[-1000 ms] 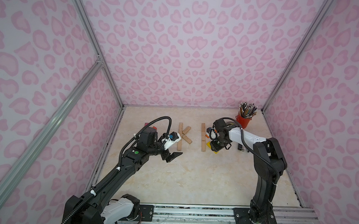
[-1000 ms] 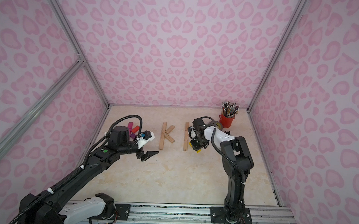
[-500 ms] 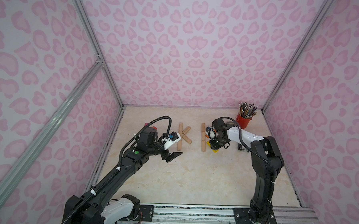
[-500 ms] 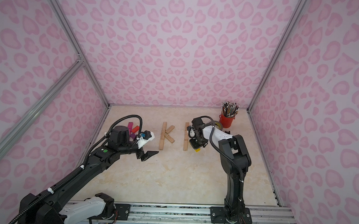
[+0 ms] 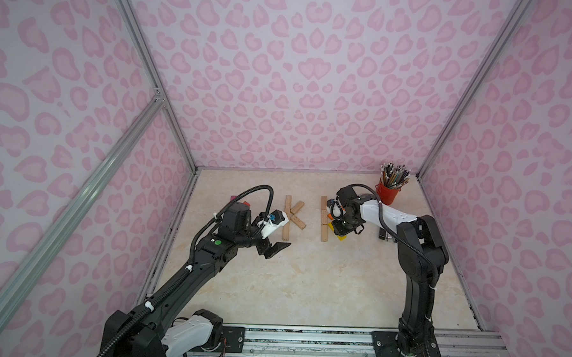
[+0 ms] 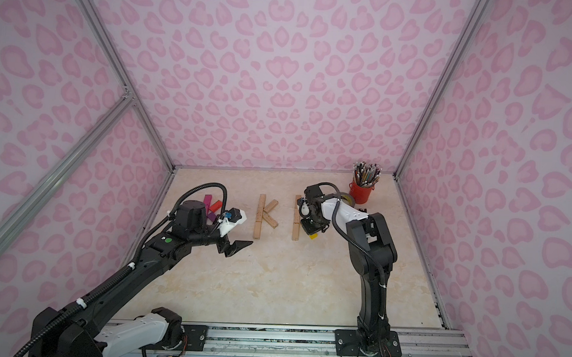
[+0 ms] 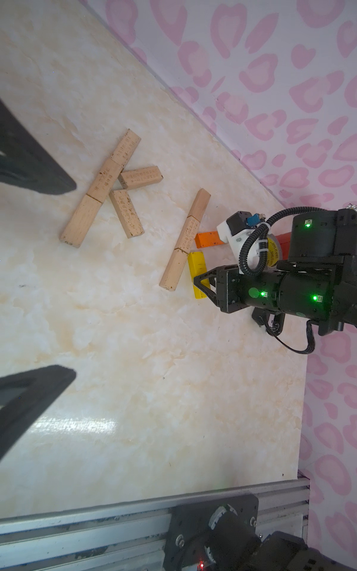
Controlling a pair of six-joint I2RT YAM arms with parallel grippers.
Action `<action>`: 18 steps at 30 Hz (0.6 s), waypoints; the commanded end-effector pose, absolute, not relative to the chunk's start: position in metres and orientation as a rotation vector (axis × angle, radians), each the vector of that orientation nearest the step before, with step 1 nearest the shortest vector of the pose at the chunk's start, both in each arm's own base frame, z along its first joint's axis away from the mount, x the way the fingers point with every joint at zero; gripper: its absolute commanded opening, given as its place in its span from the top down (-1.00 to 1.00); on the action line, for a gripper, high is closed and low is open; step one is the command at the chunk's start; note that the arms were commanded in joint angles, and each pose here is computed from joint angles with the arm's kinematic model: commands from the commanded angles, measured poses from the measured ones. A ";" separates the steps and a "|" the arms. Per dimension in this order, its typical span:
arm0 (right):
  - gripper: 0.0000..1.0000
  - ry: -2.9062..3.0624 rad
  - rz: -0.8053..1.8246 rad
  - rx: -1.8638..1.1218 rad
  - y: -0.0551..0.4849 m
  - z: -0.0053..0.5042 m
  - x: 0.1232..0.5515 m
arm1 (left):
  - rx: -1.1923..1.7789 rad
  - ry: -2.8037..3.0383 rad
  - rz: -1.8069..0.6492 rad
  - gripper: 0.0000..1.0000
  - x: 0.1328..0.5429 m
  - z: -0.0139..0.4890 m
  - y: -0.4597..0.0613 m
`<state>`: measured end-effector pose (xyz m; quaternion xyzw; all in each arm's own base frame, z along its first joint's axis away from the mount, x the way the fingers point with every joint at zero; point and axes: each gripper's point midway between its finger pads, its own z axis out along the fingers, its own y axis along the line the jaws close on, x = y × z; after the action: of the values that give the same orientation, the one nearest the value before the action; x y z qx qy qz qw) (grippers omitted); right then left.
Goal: Assemble the letter k with building blocks
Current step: Assemble the building block at the center of the board.
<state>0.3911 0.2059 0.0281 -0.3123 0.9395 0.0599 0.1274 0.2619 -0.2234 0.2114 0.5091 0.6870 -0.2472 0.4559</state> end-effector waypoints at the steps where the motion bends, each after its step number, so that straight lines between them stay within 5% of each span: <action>1: 0.44 2.757 0.170 -0.912 0.205 0.019 0.389 | 1.257 1.679 -0.606 -0.77 0.264 0.214 -0.224; 18: 0.43 2.757 0.210 -0.901 0.211 0.020 0.390 | 1.255 1.682 -0.607 -0.77 0.265 0.214 -0.224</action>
<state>0.3940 0.2095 0.0282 -0.3084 0.9403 0.0666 0.1279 0.2634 -0.2224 0.2097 0.5073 0.6896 -0.2467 0.4540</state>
